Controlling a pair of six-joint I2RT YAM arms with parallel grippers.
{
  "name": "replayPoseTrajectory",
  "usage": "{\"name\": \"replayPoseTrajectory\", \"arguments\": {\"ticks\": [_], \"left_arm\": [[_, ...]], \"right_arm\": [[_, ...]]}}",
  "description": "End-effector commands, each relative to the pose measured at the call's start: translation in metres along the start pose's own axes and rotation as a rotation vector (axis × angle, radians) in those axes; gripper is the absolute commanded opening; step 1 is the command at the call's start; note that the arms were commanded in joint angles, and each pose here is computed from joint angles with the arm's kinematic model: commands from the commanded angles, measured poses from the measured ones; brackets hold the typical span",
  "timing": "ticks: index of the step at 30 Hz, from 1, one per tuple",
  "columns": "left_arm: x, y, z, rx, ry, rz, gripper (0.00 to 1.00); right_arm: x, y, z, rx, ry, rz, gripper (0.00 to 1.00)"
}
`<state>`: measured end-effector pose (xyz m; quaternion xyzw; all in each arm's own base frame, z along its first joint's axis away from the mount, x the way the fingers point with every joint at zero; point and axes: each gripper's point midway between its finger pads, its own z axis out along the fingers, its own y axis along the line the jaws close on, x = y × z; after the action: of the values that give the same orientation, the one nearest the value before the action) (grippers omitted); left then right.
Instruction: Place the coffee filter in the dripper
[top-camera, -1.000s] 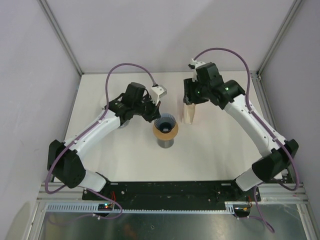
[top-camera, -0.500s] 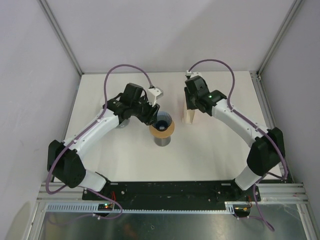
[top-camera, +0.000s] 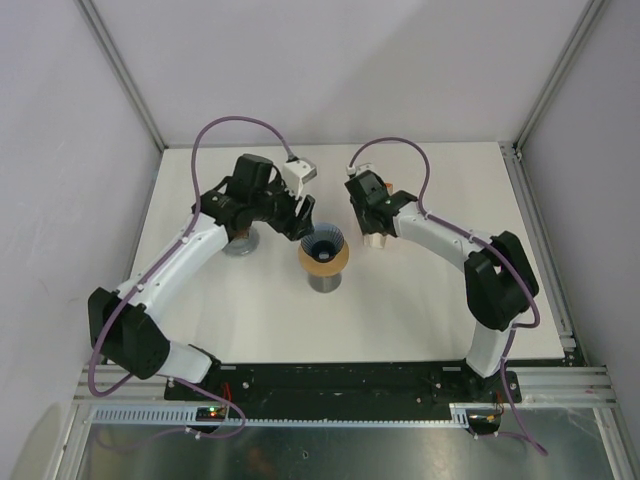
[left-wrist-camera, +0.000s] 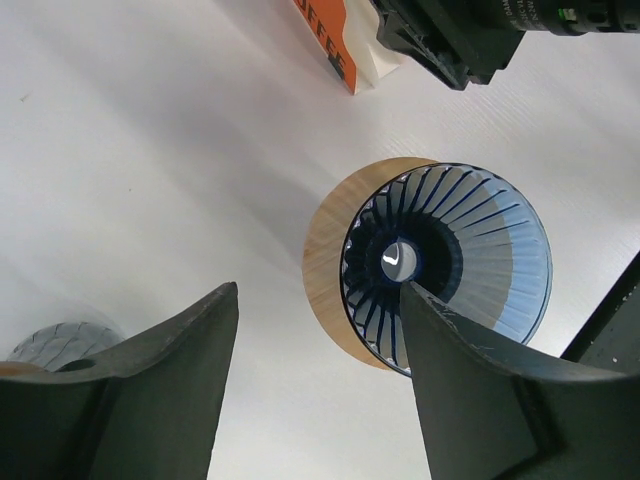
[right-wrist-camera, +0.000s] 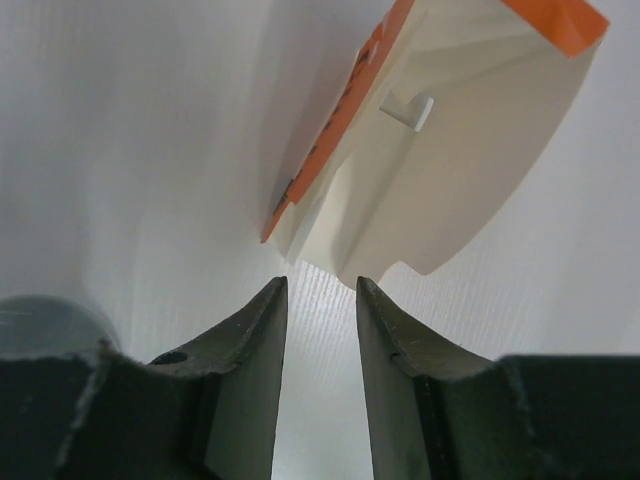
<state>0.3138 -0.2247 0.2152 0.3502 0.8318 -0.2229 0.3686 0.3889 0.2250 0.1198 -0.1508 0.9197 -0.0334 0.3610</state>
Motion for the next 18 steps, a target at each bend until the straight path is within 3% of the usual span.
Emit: {"name": "replayPoseTrajectory", "arguments": {"ticks": [1,18], "left_arm": [[-0.026,-0.001,-0.019,0.006,-0.084,0.025,0.71],[-0.023,0.003,-0.022,0.016,-0.088,0.007,0.72]], "right_arm": [[-0.004,-0.003,0.005,0.031,-0.04,0.007,0.39],[0.014,0.009,0.036,0.026,-0.018,0.004,0.38]]}}
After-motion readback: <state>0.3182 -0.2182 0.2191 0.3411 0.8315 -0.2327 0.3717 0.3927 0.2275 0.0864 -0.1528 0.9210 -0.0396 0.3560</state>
